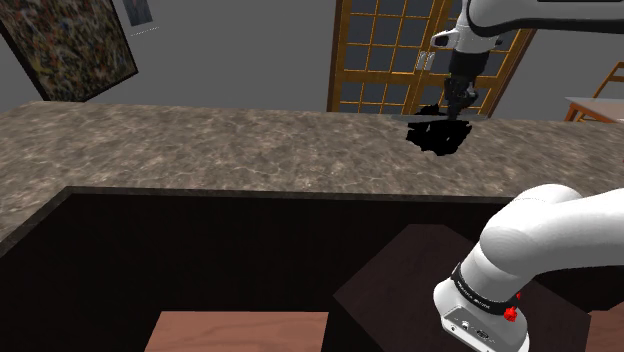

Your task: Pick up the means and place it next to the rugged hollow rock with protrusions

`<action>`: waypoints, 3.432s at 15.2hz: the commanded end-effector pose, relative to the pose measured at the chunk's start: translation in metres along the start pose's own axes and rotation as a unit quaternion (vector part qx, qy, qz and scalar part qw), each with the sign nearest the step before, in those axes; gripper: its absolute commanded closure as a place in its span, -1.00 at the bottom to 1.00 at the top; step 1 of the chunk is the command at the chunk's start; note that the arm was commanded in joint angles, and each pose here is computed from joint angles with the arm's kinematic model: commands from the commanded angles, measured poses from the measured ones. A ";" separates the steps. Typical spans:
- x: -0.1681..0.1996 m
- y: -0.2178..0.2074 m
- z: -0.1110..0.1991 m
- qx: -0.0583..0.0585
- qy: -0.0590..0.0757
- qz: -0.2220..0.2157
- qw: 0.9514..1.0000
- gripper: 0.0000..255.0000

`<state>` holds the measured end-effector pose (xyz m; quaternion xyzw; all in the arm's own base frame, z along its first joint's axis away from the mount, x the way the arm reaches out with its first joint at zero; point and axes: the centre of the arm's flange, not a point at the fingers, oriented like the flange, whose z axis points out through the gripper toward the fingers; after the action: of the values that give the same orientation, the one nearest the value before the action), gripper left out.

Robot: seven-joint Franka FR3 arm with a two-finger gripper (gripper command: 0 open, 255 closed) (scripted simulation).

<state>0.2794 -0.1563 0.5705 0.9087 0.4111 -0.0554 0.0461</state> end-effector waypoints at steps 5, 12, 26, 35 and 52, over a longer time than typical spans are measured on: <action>-0.078 -0.013 0.010 0.000 0.000 -0.001 1.000 1.00; -0.133 -0.024 0.028 0.000 0.000 -0.001 1.000 1.00; -0.122 -0.027 0.101 0.000 0.000 -0.001 1.000 1.00; -0.116 -0.029 0.148 0.000 0.000 -0.001 1.000 1.00; -0.105 -0.032 0.224 0.000 0.000 -0.001 1.000 1.00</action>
<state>0.1722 -0.2423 0.3627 0.9084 0.4117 -0.0556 0.0457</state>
